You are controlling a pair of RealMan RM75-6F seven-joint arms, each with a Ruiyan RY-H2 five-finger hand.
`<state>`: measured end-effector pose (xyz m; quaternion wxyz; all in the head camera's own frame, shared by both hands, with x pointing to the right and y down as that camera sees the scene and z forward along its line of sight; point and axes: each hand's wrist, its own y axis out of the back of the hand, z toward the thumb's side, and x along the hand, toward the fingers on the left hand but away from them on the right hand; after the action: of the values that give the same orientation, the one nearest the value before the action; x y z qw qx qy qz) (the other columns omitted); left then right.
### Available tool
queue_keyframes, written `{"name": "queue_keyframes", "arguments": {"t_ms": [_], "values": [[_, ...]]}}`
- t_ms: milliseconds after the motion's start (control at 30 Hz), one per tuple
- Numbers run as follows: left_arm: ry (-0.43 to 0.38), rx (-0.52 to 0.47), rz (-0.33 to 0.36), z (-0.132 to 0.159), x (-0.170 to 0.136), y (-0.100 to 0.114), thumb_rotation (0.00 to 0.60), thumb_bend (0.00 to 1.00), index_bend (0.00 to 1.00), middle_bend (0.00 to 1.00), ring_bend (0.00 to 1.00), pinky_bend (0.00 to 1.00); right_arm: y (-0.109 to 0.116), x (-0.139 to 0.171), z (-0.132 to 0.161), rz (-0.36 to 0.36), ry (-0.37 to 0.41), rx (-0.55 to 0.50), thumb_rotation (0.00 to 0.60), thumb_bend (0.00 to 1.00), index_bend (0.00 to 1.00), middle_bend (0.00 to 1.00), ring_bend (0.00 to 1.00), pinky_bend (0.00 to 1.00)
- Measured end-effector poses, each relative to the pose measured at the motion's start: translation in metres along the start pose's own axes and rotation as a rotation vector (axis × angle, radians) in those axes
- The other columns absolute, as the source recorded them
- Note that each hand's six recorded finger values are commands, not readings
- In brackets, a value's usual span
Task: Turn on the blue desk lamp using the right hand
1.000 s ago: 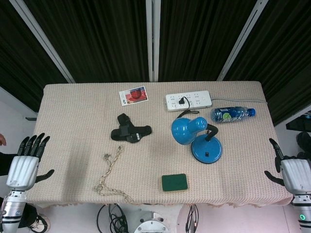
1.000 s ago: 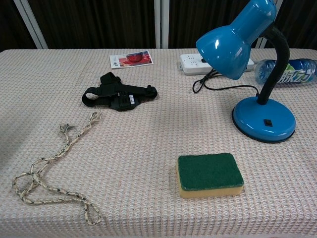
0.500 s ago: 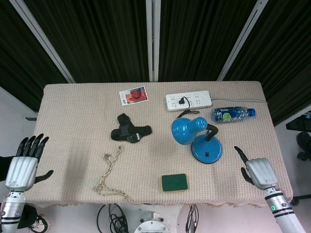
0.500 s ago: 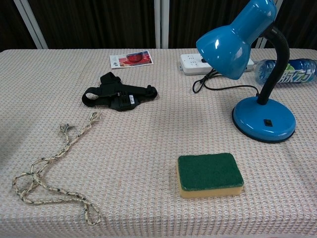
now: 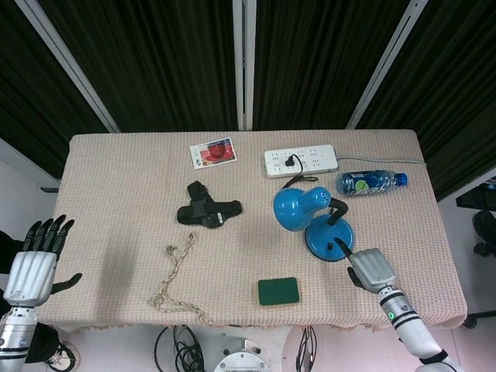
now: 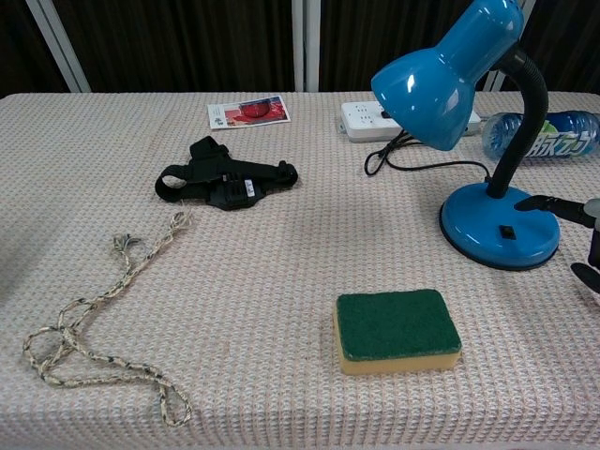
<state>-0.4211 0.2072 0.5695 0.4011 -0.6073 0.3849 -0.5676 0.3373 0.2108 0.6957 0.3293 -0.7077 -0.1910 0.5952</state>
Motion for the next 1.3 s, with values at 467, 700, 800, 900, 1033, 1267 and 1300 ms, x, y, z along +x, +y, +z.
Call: {"name": "queue_keyframes", "arguments": {"t_ms": [467,700,800,900,1033,1267,1300], "values": [[0.005,0.000,0.001,-0.002,0.000,0.000,0.600,0.05,0.00,0.00,0.00,0.00,-0.014,0.002,0.011,0.037,0.021,0.005,0.600,0.50,0.00,0.98,0.94,0.90],[0.005,-0.001,0.001,-0.003,-0.001,0.000,0.600,0.05,0.00,0.00,0.00,0.00,-0.014,0.005,0.007,0.020,0.003,-0.006,0.600,0.50,0.00,0.98,0.94,0.90],[0.006,-0.002,0.001,-0.003,-0.001,0.000,0.600,0.05,0.00,0.00,0.00,0.00,-0.015,0.006,0.007,0.023,0.003,-0.005,0.600,0.50,0.00,0.98,0.94,0.90],[0.007,-0.004,0.001,-0.003,-0.001,0.000,0.600,0.05,0.00,0.00,0.00,0.00,-0.017,0.007,0.007,0.032,0.005,-0.005,0.600,0.50,0.00,0.98,0.94,0.90],[0.008,-0.006,0.002,-0.004,-0.002,0.000,0.600,0.05,0.00,0.00,0.00,0.00,-0.022,0.007,0.007,0.046,0.000,-0.008,0.600,0.50,0.00,0.98,0.94,0.90],[0.007,-0.007,0.005,-0.004,-0.003,0.002,0.600,0.05,0.00,0.00,0.00,0.00,-0.031,0.009,0.008,0.069,0.001,-0.008,0.600,0.50,0.00,0.98,0.94,0.90],[0.006,-0.006,0.005,-0.004,-0.003,0.002,0.600,0.05,0.00,0.00,0.00,0.00,-0.032,0.010,0.008,0.070,0.000,-0.009,0.600,0.50,0.00,0.98,0.94,0.90]]}}
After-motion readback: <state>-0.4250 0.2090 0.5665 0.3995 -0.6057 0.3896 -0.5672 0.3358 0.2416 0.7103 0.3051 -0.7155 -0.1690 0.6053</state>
